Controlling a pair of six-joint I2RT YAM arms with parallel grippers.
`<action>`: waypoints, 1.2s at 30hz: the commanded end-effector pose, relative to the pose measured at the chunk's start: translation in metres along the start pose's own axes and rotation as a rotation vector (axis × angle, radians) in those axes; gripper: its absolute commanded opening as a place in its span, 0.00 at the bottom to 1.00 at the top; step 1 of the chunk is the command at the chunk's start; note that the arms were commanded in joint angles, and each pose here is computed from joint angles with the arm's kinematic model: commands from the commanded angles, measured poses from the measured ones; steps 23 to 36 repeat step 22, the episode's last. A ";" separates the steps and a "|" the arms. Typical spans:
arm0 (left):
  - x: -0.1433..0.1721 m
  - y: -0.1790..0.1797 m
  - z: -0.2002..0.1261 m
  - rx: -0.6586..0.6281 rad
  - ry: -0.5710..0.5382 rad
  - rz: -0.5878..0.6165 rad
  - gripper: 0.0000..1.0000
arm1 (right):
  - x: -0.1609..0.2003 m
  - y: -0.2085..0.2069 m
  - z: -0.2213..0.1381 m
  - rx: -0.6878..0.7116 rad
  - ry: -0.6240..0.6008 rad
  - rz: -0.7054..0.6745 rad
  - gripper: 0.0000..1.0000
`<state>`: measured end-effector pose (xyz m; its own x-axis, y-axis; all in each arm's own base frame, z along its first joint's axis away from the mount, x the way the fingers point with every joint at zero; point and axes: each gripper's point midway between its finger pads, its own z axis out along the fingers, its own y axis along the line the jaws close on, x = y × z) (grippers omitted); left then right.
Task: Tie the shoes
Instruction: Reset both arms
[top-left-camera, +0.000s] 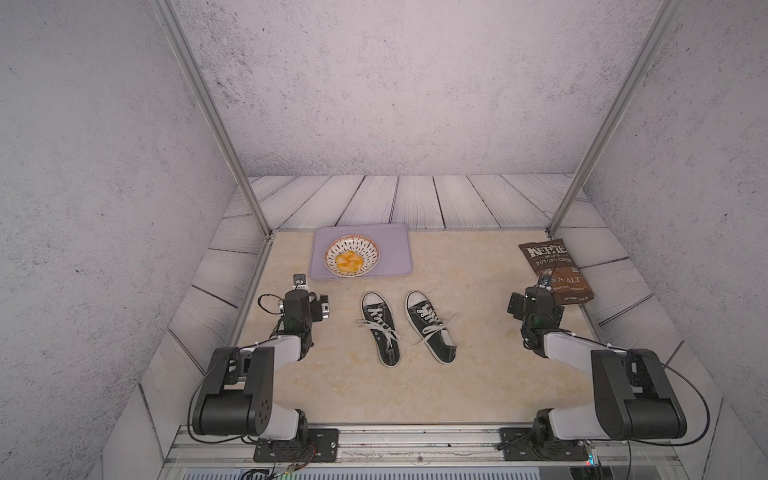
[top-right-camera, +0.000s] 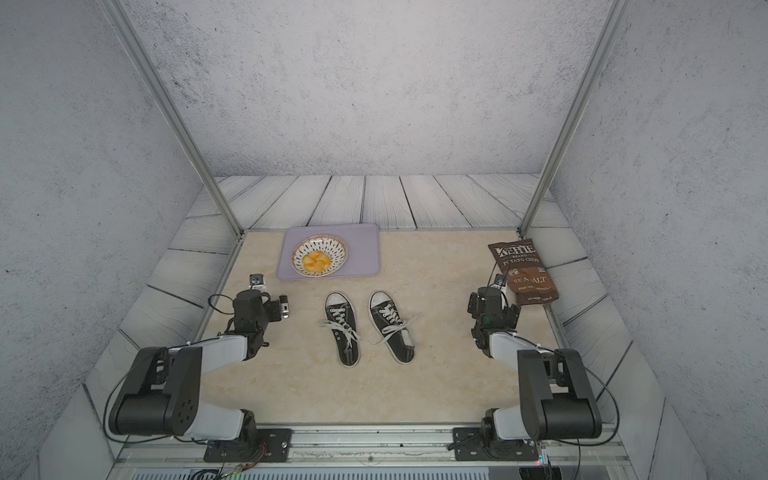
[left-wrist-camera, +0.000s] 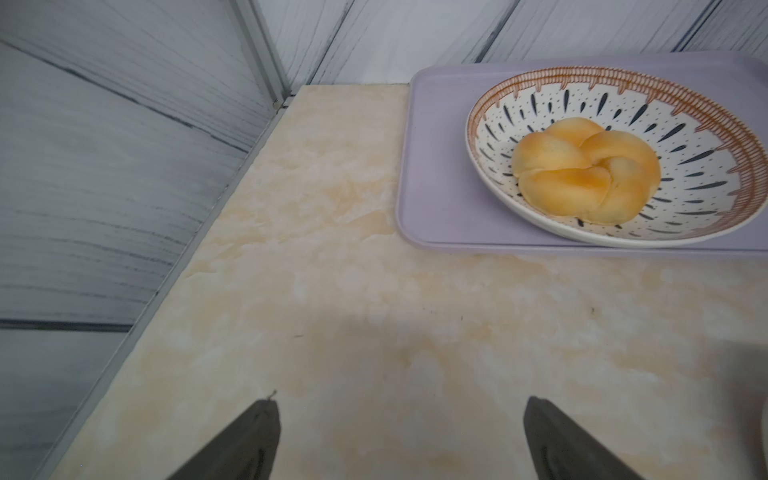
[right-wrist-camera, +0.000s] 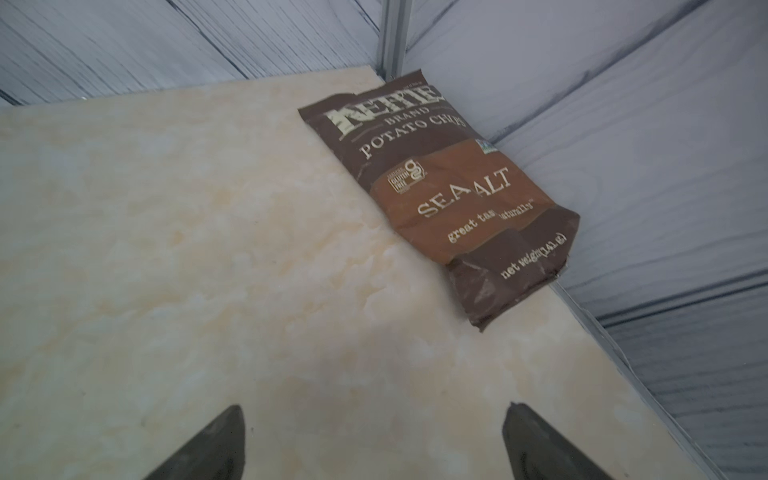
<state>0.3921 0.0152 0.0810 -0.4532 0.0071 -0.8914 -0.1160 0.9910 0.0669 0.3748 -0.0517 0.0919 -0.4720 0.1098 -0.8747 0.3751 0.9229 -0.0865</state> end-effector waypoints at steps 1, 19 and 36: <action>-0.023 0.000 0.003 0.011 -0.077 0.010 0.98 | -0.013 0.028 0.009 -0.152 -0.111 -0.037 1.00; -0.020 0.008 0.007 -0.012 -0.053 -0.012 0.98 | -0.005 0.042 0.011 -0.228 -0.088 -0.088 1.00; -0.020 0.008 0.006 -0.013 -0.059 -0.011 0.98 | -0.006 0.041 0.009 -0.230 -0.092 -0.092 1.00</action>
